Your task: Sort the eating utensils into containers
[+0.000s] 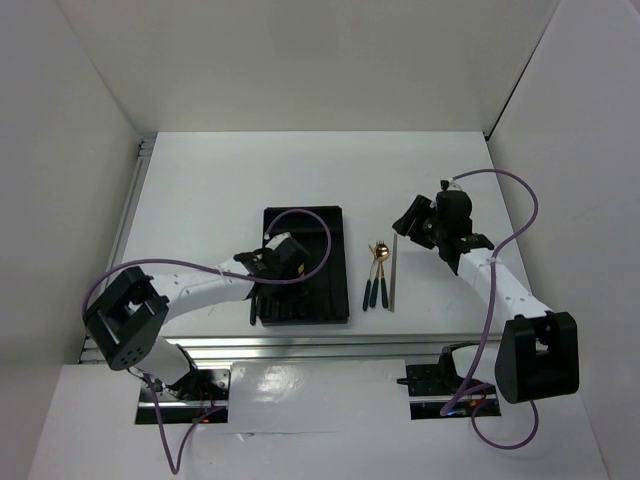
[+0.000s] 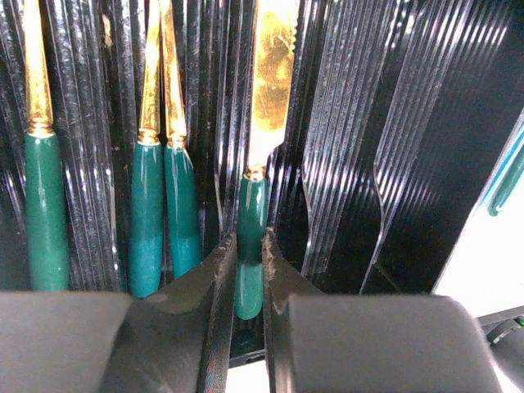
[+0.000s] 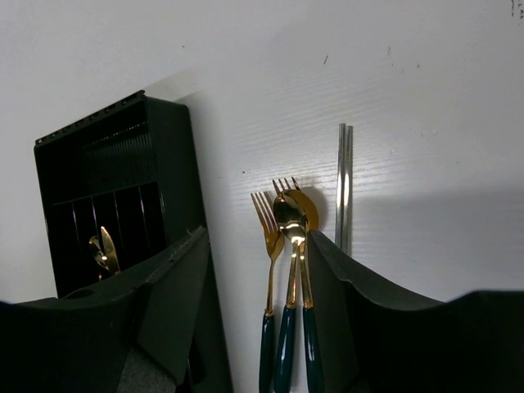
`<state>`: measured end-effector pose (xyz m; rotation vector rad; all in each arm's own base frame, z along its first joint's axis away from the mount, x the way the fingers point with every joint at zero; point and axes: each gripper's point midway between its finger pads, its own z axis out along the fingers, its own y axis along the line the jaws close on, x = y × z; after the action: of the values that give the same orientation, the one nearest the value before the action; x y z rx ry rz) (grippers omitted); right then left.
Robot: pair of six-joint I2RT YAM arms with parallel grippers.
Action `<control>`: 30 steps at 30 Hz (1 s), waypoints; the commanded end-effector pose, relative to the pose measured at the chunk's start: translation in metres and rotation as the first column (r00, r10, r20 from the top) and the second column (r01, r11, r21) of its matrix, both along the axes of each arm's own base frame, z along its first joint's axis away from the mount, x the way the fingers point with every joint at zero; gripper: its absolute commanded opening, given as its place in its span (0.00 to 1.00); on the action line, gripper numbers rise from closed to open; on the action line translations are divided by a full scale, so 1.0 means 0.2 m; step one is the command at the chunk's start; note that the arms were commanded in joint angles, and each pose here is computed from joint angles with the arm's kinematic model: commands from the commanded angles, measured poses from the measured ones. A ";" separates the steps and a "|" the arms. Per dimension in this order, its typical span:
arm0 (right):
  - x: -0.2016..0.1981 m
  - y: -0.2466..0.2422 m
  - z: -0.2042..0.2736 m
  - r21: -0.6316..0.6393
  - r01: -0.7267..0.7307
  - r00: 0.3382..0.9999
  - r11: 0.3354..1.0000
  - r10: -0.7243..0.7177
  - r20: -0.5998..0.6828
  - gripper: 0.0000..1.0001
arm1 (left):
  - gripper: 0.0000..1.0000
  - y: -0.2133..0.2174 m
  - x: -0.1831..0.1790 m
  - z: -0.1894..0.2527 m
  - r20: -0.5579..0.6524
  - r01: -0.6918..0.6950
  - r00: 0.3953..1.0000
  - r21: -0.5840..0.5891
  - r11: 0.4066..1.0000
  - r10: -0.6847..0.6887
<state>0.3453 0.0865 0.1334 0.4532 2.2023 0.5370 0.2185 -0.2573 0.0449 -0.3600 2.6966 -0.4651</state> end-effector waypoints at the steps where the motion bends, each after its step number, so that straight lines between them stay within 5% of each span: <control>1: 0.02 0.00 0.05 0.000 -0.005 0.999 1.000 0.005 0.053 0.59 | 0.00 -0.01 0.03 -0.01 0.016 0.002 1.000 0.016 1.000 -0.002; 10: 0.03 0.00 0.01 -0.009 -0.010 0.999 1.000 0.010 0.035 0.59 | 0.00 -0.05 0.05 0.00 0.009 0.046 0.999 0.049 0.998 -0.047; 23: 0.04 0.00 0.02 -0.008 -0.010 0.999 1.000 0.010 0.044 0.61 | 0.70 -0.12 0.11 0.22 0.082 0.138 0.986 0.071 0.988 -0.144; 30: 0.04 0.00 0.02 -0.008 -0.010 0.999 1.000 0.010 0.044 0.61 | 0.80 -0.01 0.16 0.58 0.265 0.152 0.950 0.068 0.986 -0.165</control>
<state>0.3471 0.0870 0.1304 0.4482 2.2071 0.5368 0.2451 -0.2797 0.1158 -0.0936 2.6004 -0.4619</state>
